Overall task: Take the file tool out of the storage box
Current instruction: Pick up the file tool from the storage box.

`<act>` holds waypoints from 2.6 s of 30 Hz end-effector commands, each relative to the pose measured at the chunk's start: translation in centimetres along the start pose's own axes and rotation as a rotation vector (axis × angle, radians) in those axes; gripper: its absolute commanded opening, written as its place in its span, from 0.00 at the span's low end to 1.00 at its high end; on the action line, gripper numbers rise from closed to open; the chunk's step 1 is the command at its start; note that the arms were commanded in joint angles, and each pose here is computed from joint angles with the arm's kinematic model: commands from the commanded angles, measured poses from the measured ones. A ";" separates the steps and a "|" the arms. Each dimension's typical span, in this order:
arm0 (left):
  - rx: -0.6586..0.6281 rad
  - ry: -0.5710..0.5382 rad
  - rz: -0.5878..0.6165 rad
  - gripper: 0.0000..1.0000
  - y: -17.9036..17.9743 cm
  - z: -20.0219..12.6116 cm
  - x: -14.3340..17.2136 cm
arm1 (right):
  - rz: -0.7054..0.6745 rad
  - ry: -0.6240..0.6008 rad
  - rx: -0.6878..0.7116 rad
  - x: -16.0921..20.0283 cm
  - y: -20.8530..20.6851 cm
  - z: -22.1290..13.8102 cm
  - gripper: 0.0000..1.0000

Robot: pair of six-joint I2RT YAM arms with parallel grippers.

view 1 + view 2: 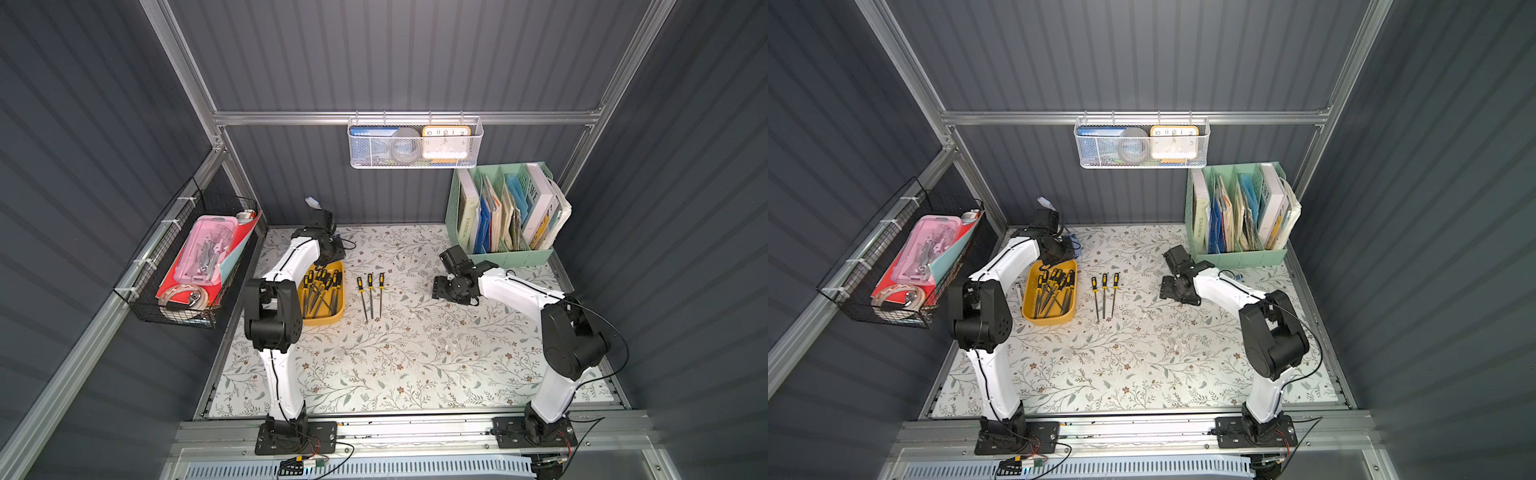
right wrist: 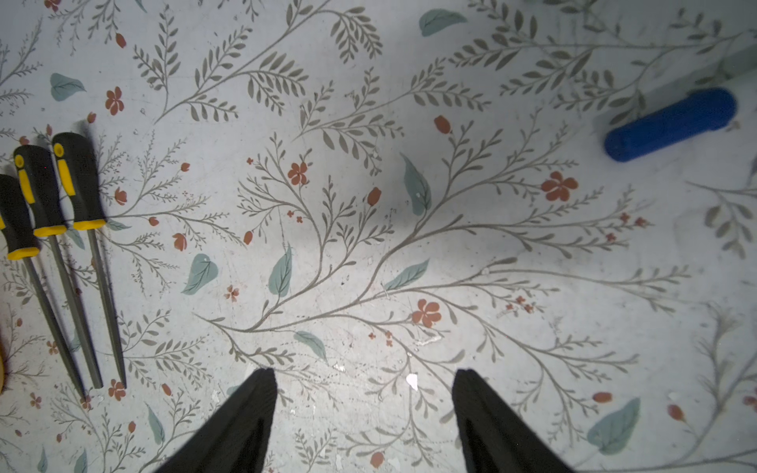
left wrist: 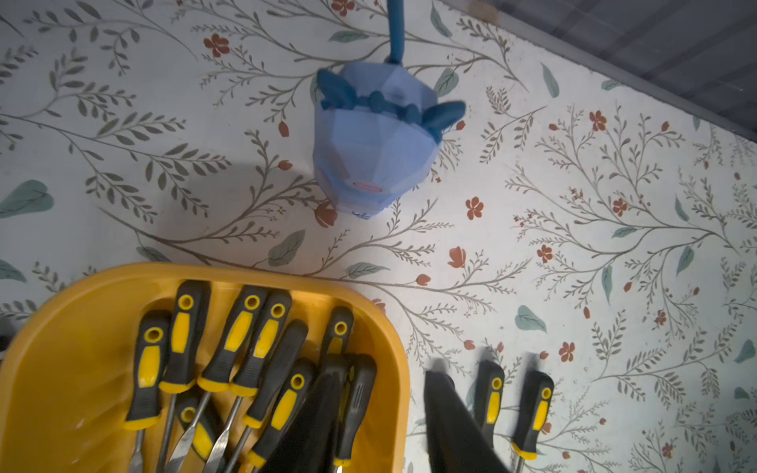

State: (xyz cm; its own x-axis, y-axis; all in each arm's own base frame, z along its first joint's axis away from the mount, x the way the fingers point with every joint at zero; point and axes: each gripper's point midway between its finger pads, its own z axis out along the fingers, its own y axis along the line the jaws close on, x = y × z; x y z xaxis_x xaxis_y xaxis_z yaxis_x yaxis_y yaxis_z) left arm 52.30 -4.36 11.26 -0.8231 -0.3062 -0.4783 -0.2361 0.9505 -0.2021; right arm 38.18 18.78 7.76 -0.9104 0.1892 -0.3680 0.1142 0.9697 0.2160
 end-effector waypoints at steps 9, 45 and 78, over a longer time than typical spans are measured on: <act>-0.048 0.129 0.018 0.40 2.8 3.5 3.8 | -0.001 0.002 0.011 0.1 0.0 0.2 0.73; -0.061 0.232 0.077 0.37 4.3 2.9 8.5 | 0.006 0.006 0.016 0.0 0.3 0.3 0.74; 0.336 -0.027 0.148 0.00 -15.3 -4.5 -0.4 | 0.049 -0.071 0.029 -0.5 -0.6 -0.8 0.73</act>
State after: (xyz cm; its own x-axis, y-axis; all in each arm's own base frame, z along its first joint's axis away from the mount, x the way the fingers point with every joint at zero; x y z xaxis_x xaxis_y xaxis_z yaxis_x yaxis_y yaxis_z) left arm 54.38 -13.26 19.80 -0.7877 -0.1926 -0.5852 0.0064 0.9473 -0.3203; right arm 38.23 18.55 7.56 -0.8976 0.2166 -0.3840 0.1438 0.9672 0.2095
